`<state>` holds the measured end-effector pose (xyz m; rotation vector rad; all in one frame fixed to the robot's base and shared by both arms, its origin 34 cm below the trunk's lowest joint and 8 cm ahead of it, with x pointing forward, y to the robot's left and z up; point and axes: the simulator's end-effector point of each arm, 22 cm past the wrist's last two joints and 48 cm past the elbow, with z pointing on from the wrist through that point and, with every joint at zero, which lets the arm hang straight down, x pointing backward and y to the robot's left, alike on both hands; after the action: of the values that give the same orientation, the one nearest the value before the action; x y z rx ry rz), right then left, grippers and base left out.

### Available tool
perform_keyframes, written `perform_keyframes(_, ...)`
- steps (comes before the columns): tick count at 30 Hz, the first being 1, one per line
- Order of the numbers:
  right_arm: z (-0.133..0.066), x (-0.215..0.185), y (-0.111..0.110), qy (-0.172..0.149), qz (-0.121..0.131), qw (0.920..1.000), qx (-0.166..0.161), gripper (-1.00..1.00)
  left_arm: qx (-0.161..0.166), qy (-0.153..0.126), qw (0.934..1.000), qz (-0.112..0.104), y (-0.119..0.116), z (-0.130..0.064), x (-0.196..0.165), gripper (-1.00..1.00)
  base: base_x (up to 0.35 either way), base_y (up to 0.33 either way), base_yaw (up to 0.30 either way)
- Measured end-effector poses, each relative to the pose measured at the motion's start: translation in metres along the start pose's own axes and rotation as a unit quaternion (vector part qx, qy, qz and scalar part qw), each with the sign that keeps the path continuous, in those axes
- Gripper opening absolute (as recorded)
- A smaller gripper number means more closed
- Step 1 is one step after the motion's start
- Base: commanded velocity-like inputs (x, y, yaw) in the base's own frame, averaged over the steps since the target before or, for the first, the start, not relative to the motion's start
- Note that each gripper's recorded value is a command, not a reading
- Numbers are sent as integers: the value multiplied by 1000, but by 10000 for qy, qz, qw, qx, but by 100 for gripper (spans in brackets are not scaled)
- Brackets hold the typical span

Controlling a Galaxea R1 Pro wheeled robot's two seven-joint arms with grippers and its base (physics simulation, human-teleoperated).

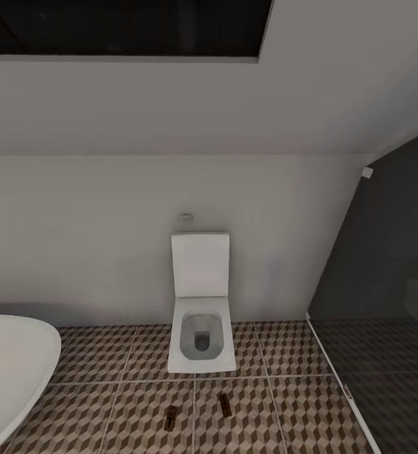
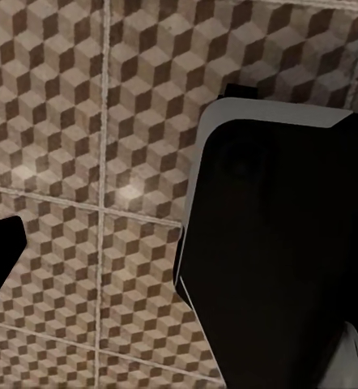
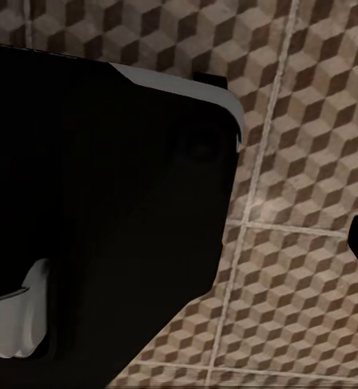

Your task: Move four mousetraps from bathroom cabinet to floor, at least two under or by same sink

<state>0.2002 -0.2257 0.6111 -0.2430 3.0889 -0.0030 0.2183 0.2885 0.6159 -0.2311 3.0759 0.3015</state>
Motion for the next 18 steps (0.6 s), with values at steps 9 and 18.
perform_keyframes(9,0,8,4,146,58,9999,-24,100,-33,118,9999,17,5,1,5,100,0,0,0)
perform_keyframes(18,0,12,-12,187,380,9991,80,100,-39,517,9986,99,8,0,40,100,0,0,0)
